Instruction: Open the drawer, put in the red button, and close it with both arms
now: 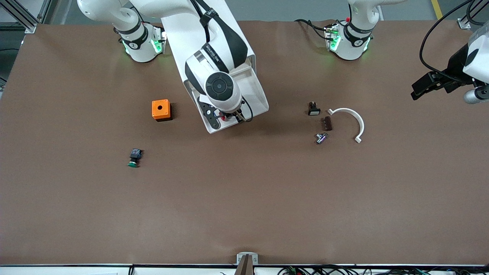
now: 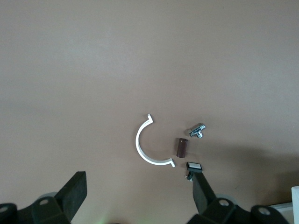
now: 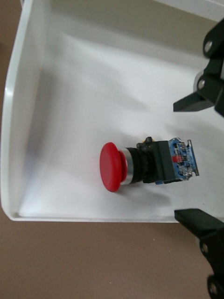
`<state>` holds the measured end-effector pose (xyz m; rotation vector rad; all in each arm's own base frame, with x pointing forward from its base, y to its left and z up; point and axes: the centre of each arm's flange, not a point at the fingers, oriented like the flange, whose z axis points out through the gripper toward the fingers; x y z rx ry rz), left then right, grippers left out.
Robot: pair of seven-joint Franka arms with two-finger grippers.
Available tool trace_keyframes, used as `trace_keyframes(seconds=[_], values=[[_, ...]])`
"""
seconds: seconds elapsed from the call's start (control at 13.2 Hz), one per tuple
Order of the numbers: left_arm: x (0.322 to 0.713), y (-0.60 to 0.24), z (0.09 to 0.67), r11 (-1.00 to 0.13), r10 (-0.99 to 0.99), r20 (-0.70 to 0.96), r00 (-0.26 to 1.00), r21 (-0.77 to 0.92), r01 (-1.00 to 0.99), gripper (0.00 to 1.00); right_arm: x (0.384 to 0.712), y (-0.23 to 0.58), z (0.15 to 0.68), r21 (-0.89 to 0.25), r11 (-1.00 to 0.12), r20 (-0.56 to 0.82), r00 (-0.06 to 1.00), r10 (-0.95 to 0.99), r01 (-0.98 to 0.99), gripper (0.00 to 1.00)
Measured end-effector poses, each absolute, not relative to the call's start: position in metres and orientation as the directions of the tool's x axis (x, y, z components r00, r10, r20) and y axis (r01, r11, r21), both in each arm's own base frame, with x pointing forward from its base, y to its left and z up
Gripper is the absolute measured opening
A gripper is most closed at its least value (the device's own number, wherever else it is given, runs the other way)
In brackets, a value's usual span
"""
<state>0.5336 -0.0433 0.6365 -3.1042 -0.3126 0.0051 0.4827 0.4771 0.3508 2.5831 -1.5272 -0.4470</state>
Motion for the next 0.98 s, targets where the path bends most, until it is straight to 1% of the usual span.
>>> trace_keyframes(seconds=[0.08,0.23,0.45,0.68,0.83,0.98], values=[[0.534,-0.043,0.636,-0.980,0.200,-0.001,0.980,-0.022,0.199,1.00,0.486,0.474,0.360,0.233,-0.486,-0.197,0.449,-0.872,-0.842,1.00],[0.534,-0.043,0.636,-0.980,0.200,-0.001,0.980,-0.022,0.200,1.00,0.500,0.450,0.401,0.227,-0.498,-0.215,0.456,-0.864,-0.837,1.00],[0.533,-0.044,0.636,-0.980,0.197,-0.002,0.980,-0.022,0.197,1.00,0.524,0.375,0.489,0.163,-0.600,-0.284,0.545,-0.789,-0.783,1.00],[0.533,-0.044,0.636,-0.980,0.198,-0.002,0.980,-0.021,0.198,1.00,0.525,0.307,0.554,0.103,-0.698,-0.332,0.637,-0.696,-0.709,1.00],[0.534,-0.043,0.636,-0.980,0.199,-0.002,0.980,-0.021,0.199,1.00,0.525,0.265,0.580,0.066,-0.748,-0.348,0.687,-0.638,-0.660,1.00],[0.534,-0.043,0.636,-0.980,0.200,-0.003,0.980,-0.022,0.200,1.00,0.524,0.219,0.605,0.029,-0.812,-0.321,0.764,-0.560,-0.583,1.00]])
